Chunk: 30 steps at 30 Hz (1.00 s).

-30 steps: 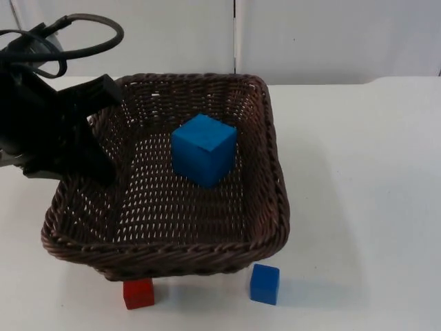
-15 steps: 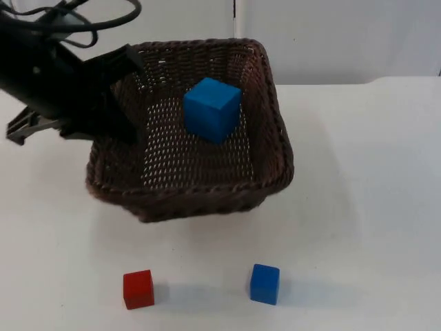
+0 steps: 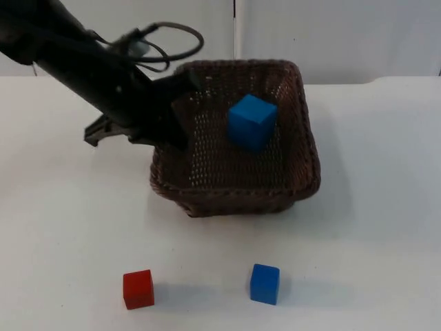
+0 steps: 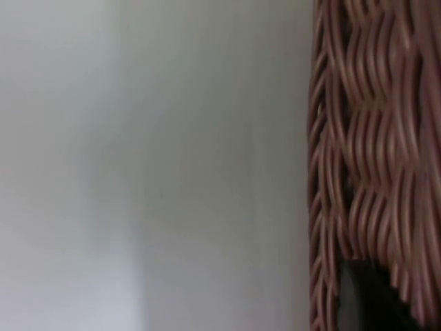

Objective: Pick up the basket with the left hand and place the largest block into the basket with the right hand.

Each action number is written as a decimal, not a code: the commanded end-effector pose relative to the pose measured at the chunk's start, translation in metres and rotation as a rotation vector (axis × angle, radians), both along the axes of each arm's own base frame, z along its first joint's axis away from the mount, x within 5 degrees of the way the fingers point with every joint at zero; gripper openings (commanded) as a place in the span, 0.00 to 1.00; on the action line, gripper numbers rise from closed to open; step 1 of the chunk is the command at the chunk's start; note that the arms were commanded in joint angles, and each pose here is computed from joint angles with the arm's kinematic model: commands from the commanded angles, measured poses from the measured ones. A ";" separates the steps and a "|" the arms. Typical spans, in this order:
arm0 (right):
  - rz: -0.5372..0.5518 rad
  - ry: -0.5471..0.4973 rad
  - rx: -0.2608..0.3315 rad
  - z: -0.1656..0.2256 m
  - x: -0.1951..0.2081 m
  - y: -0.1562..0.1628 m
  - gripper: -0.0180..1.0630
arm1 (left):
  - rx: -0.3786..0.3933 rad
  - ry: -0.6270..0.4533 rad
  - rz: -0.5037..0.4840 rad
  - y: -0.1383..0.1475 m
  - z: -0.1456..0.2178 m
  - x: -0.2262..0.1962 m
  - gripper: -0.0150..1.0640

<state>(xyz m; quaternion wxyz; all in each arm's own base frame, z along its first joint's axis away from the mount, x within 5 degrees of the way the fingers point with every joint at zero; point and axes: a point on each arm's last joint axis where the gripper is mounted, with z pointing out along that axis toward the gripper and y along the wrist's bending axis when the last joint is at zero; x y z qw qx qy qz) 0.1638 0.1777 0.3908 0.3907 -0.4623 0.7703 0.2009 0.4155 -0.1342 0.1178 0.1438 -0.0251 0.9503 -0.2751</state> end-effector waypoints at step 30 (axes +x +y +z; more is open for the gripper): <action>0.000 -0.023 -0.036 -0.001 -0.001 -0.003 0.70 | 0.025 0.032 -0.012 0.007 -0.014 0.010 0.80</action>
